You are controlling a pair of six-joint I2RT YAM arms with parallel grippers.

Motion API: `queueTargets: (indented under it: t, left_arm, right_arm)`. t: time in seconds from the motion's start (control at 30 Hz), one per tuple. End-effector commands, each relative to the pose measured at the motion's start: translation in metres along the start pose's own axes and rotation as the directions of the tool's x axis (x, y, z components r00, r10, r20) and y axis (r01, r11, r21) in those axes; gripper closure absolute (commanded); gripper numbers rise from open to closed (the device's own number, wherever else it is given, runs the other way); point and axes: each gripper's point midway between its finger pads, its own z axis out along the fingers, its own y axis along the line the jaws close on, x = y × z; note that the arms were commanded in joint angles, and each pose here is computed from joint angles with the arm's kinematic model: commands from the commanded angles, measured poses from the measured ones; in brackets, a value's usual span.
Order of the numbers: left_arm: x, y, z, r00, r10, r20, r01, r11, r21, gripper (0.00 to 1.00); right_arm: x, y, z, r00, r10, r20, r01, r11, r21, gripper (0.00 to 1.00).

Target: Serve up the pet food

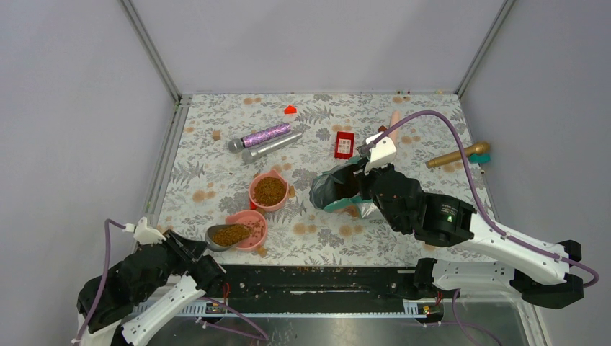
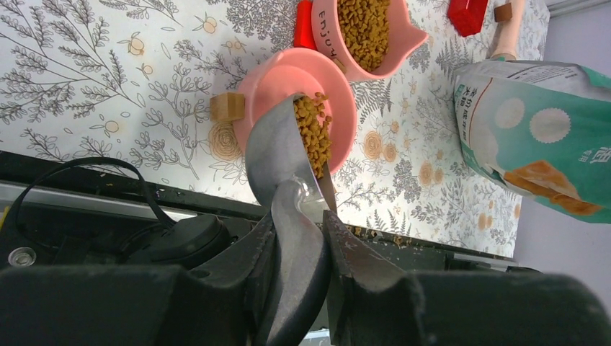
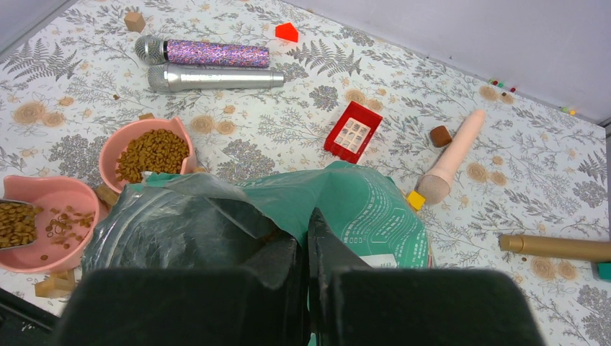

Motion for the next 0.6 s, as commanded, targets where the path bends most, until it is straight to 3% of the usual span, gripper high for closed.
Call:
queueTargets:
  t: [0.0, 0.57]
  left_arm:
    - [-0.010, -0.014, 0.000, 0.996, -0.072, 0.054, 0.068, 0.994, 0.082, 1.00]
    - [-0.007, -0.038, 0.042, 0.997, 0.080, 0.006, -0.079, 0.992, -0.101, 1.00]
  right_arm:
    - [-0.062, -0.011, -0.013, 0.973, 0.160, 0.167, -0.162, 0.987, -0.001, 1.00]
    - [-0.058, -0.012, -0.014, 0.975, 0.149, 0.164, -0.151, 0.989, -0.001, 1.00]
